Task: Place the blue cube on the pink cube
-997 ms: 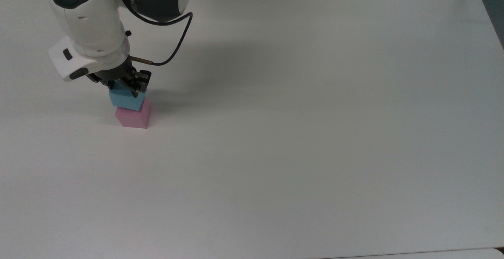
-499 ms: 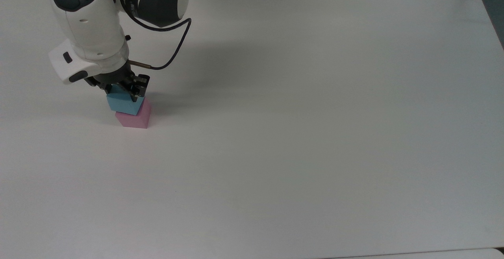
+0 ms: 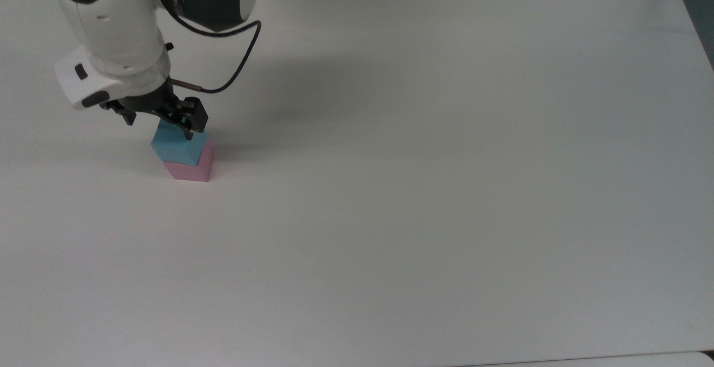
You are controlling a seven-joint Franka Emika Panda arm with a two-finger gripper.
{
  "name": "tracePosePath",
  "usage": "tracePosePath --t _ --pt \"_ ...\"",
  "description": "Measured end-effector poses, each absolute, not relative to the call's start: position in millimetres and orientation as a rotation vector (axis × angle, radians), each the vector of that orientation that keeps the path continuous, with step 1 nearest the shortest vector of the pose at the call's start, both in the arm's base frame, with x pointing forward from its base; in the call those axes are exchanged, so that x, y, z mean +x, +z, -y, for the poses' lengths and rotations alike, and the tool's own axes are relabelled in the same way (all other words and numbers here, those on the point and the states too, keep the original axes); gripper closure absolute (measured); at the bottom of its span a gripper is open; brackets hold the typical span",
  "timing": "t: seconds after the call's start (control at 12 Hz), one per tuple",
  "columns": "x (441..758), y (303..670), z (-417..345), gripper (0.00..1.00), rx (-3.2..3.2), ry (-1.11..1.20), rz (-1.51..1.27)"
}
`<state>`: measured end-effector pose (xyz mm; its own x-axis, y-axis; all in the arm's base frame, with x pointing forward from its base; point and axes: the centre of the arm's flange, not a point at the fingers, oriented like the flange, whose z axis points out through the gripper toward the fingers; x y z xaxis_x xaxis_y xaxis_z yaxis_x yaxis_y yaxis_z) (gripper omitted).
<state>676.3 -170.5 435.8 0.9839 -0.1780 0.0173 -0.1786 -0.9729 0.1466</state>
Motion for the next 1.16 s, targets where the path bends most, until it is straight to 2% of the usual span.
tracePosePath --t 0.17,0.33,0.5,0.66,0.83,1.16 --pt "665 492 154 0.0 2.989 0.12 0.369" --pt "638 549 114 0.0 3.034 0.103 0.368" --pt "609 588 61 0.0 3.063 0.034 0.282" --pt "588 598 -1 0.0 3.066 -0.032 0.151" --pt "574 592 -49 0.0 3.07 -0.063 0.017" --pt "571 590 -61 0.0 3.085 -0.053 -0.03"
